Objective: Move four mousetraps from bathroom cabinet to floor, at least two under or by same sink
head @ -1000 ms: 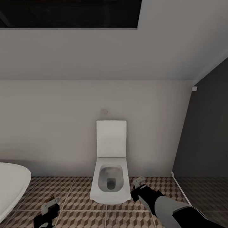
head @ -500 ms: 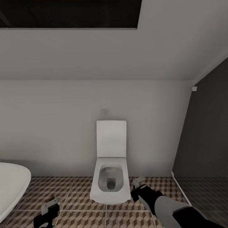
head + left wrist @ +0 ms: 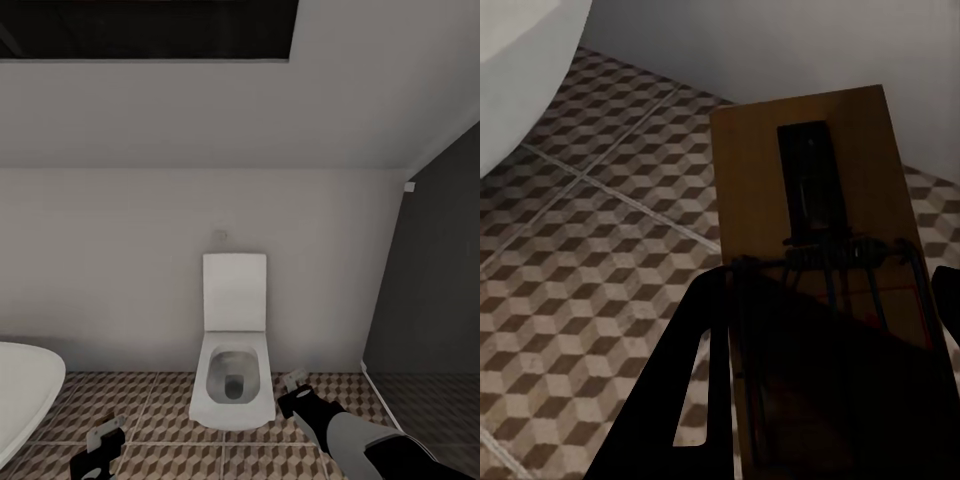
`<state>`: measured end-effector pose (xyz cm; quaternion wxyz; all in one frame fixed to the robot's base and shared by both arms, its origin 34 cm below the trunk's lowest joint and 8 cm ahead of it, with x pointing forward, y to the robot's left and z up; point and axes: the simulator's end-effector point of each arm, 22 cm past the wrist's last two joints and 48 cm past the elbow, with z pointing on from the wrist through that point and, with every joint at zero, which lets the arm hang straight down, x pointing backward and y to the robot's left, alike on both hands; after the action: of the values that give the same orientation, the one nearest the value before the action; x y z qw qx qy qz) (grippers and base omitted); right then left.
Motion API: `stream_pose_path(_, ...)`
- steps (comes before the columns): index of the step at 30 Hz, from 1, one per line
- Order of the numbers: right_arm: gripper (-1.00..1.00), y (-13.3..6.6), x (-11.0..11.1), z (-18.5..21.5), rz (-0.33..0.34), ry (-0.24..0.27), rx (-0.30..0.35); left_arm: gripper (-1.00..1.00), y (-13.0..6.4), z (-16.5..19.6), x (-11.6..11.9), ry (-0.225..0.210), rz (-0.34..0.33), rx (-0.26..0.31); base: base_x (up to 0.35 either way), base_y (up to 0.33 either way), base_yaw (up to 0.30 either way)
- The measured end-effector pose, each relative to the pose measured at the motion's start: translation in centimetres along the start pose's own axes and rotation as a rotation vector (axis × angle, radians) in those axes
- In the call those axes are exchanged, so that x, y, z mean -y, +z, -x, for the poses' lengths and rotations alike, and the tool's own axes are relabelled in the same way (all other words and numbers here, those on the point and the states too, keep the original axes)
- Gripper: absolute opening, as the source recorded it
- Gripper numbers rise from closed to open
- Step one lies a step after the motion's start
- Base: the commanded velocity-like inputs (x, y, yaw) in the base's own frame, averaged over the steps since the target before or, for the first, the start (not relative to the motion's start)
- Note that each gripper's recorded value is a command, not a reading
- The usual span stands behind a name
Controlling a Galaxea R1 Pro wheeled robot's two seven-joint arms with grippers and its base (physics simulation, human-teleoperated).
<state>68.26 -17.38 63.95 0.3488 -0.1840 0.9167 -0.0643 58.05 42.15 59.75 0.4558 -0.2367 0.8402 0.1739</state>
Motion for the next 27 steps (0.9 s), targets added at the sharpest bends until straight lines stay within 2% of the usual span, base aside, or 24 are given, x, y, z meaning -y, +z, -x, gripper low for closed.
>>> stream_pose_path(7, -1.00, 0.1, 0.9, -0.1, -0.018, 0.091, 0.004, -1.00, 0.4, 0.3, -0.2, 0.006, -0.027, -0.005, 0.000, 0.000, 0.000)
stream_pose_path(9, -1.00, 0.1, 1.3, -0.2, -0.022, 0.104, 0.006, -1.00, 0.6, 0.1, -0.2, 0.015, -0.048, -0.020, 0.000, 0.000, 0.000)
stream_pose_path(10, -1.00, 0.2, 2.2, -0.3, -0.032, 0.111, 0.016, -1.00, 0.8, -0.1, -0.3, 0.023, -0.060, -0.037, 0.000, 0.000, 0.000)
stream_pose_path(14, -1.00, 0.2, 3.6, -0.4, -0.052, 0.124, 0.030, -1.00, 1.2, 0.1, -0.8, 0.039, -0.068, -0.046, 0.000, 0.000, 0.000)
stream_pose_path(20, -1.00, 0.2, 3.8, -0.4, -0.056, 0.144, 0.031, -1.00, 1.2, 0.2, -0.5, 0.049, -0.081, -0.046, 0.000, 0.000, 0.000)
stream_pose_path(23, -1.00, 0.2, 3.5, -0.5, -0.051, 0.168, 0.027, -1.00, 1.2, 1.4, 0.9, 0.036, -0.104, -0.020, 0.000, 0.000, 0.000)
stream_pose_path(27, -1.00, 0.2, 3.4, -0.4, -0.049, 0.182, 0.027, -1.00, 1.2, 2.0, 1.5, 0.029, -0.113, -0.008, 0.000, 0.000, 0.000)
